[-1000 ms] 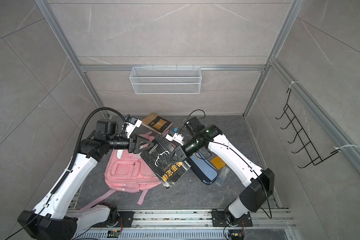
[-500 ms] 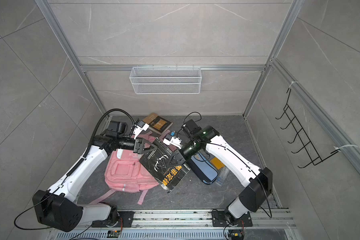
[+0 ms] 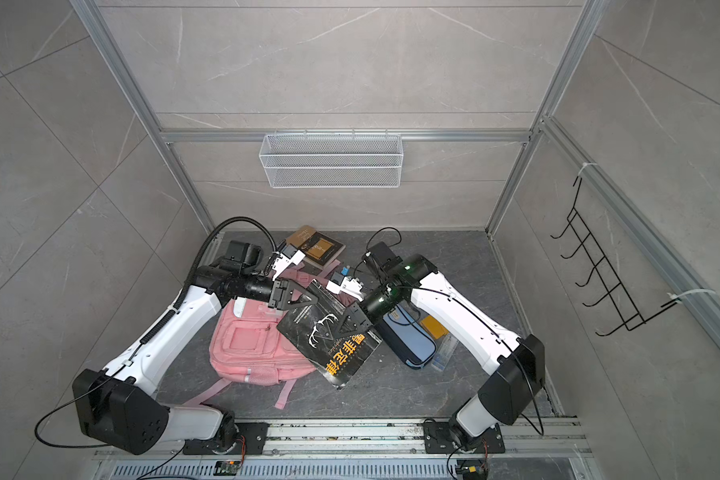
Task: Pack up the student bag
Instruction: 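Carry the upright black book toward the robot over the backpack with both grippers, then raise the black book with the right gripper while the left gripper releases it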
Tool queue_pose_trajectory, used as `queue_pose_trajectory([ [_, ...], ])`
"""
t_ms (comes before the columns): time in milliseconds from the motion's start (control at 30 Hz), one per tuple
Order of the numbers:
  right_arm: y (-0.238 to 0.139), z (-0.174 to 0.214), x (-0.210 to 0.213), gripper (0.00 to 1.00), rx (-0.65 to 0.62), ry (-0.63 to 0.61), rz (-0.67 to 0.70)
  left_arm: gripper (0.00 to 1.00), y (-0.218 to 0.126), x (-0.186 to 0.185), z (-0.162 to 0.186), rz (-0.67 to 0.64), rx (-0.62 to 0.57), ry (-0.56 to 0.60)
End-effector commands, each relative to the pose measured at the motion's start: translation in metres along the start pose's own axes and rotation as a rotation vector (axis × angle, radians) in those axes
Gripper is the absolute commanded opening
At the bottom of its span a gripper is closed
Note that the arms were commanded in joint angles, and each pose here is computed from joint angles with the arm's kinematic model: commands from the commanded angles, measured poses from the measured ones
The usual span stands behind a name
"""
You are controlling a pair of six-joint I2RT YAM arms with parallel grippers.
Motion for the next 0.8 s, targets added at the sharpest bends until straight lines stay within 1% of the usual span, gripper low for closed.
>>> queue_pose_trajectory([
  [0,-0.008,-0.001,0.016,0.00,-0.038,-0.099,-0.040,0.27,0.000,-0.018,-0.004,0.062,-0.004,0.023],
  [33,-0.008,-0.001,0.017,0.00,-0.039,-0.100,-0.037,0.22,0.000,-0.019,-0.003,0.065,-0.004,0.022],
  [100,-0.008,-0.001,0.016,0.00,-0.041,-0.104,-0.031,0.16,0.001,-0.020,-0.002,0.071,-0.006,0.018],
  [167,-0.008,-0.001,0.015,0.01,-0.044,-0.103,-0.018,0.07,0.001,-0.019,0.000,0.070,-0.009,0.013],
  [200,-0.008,-0.002,0.014,0.02,-0.046,-0.103,-0.010,0.00,0.001,-0.018,0.001,0.066,-0.010,0.011],
  [233,-0.009,-0.002,0.014,0.06,-0.051,-0.104,0.003,0.00,0.001,-0.018,0.001,0.062,-0.012,0.009],
  [300,-0.011,-0.005,0.012,0.16,-0.070,-0.096,0.026,0.00,0.001,-0.018,0.001,0.055,-0.020,0.008],
  [400,-0.020,-0.011,0.009,0.35,-0.137,-0.073,0.044,0.00,0.000,-0.017,-0.003,0.018,-0.046,0.011],
  [433,-0.026,-0.013,0.008,0.48,-0.184,-0.066,0.043,0.00,-0.001,-0.015,-0.005,-0.005,-0.062,0.011],
  [500,-0.040,-0.016,0.004,0.66,-0.281,-0.042,0.038,0.00,-0.004,-0.011,-0.009,-0.064,-0.104,0.012],
  [600,-0.074,-0.017,-0.010,0.87,-0.491,0.038,-0.002,0.00,-0.012,-0.002,-0.015,-0.122,-0.202,-0.014],
  [667,-0.089,-0.014,-0.018,0.98,-0.597,0.085,-0.032,0.00,-0.018,0.000,-0.020,-0.140,-0.263,-0.019],
  [700,-0.093,-0.011,-0.020,0.99,-0.633,0.095,-0.044,0.00,-0.022,0.002,-0.023,-0.153,-0.290,-0.023],
  [767,-0.094,-0.005,-0.023,1.00,-0.664,0.112,-0.060,0.00,-0.027,0.004,-0.027,-0.178,-0.321,-0.031],
])
Point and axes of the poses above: each gripper's point midway between its finger pads, its own y axis out along the fingers, its own x axis along the line the jaws close on, z = x × y, the point moved 7 cm from there along -y, back along the fingers, and after that the axes turned 12 degrees about y, right-handed, at the moved point
